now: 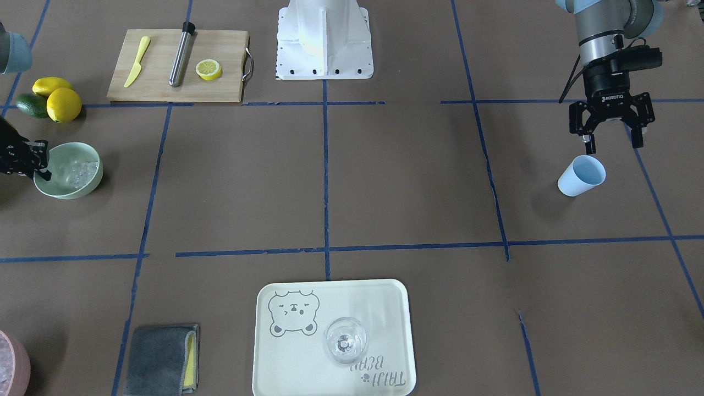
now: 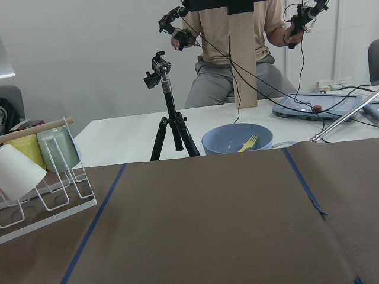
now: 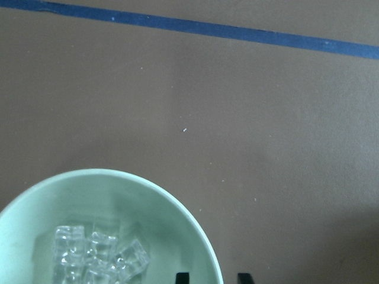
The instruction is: Pour ice into bowl
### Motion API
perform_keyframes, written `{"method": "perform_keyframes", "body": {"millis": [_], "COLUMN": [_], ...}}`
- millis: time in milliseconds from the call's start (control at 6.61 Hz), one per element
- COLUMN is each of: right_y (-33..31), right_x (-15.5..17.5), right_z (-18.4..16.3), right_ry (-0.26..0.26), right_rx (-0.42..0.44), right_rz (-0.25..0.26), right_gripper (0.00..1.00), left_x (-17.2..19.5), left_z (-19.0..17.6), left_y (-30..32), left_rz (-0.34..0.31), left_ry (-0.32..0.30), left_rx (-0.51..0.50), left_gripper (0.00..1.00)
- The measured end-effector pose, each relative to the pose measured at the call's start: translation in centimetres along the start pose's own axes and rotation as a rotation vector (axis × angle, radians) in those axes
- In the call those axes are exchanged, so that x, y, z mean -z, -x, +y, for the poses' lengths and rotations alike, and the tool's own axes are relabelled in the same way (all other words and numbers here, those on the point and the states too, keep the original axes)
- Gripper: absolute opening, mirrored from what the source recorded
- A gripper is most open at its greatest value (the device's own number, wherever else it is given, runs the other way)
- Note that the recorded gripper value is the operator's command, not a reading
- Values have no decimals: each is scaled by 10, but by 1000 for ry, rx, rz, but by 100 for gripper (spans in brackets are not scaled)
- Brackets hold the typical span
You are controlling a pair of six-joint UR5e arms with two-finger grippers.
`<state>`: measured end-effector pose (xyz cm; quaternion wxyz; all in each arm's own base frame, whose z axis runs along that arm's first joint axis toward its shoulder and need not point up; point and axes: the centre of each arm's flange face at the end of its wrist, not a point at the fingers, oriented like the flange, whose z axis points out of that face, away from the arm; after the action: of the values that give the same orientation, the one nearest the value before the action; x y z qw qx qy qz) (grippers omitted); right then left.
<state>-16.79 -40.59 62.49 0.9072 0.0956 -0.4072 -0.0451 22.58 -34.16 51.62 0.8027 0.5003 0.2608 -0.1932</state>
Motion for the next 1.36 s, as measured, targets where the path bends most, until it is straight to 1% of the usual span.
{"method": "perform_keyframes", "body": {"millis": [151, 303, 454, 605, 757, 908, 1059, 1211, 1362], "right_y": [-12, -22, -35, -48, -54, -60, -69, -79, -90], "right_x": [10, 20, 30, 47, 71, 99, 127, 149, 165], "right_z": [-3, -5, -10, -16, -22, -26, -27, -30, -33], "right_ry": [0, -2, 4, 22, 47, 75, 98, 114, 126], "right_rx": [-23, -26, 1, 49, 89, 121, 151, 170, 167], "right_rz": [-15, -14, 8, 49, 90, 123, 146, 155, 151], "right_gripper": [100, 100, 100, 100, 100, 100, 100, 100, 100], "left_x": [0, 1, 1, 0, -3, -8, -12, -14, -16], "left_z": [2, 4, 4, 0, -11, -25, -40, -55, -72], "left_y": [-1, -3, -4, -2, 6, 20, 39, 61, 87], "left_rz": [12, 26, 43, 66, 85, 105, 139, 189, 230], "left_ry": [22, 47, 81, 132, 180, 228, 290, 362, 444], "left_rx": [1, 3, 8, 9, -15, -62, -121, -176, -230], "left_gripper": [100, 100, 100, 100, 100, 100, 100, 100, 100]}}
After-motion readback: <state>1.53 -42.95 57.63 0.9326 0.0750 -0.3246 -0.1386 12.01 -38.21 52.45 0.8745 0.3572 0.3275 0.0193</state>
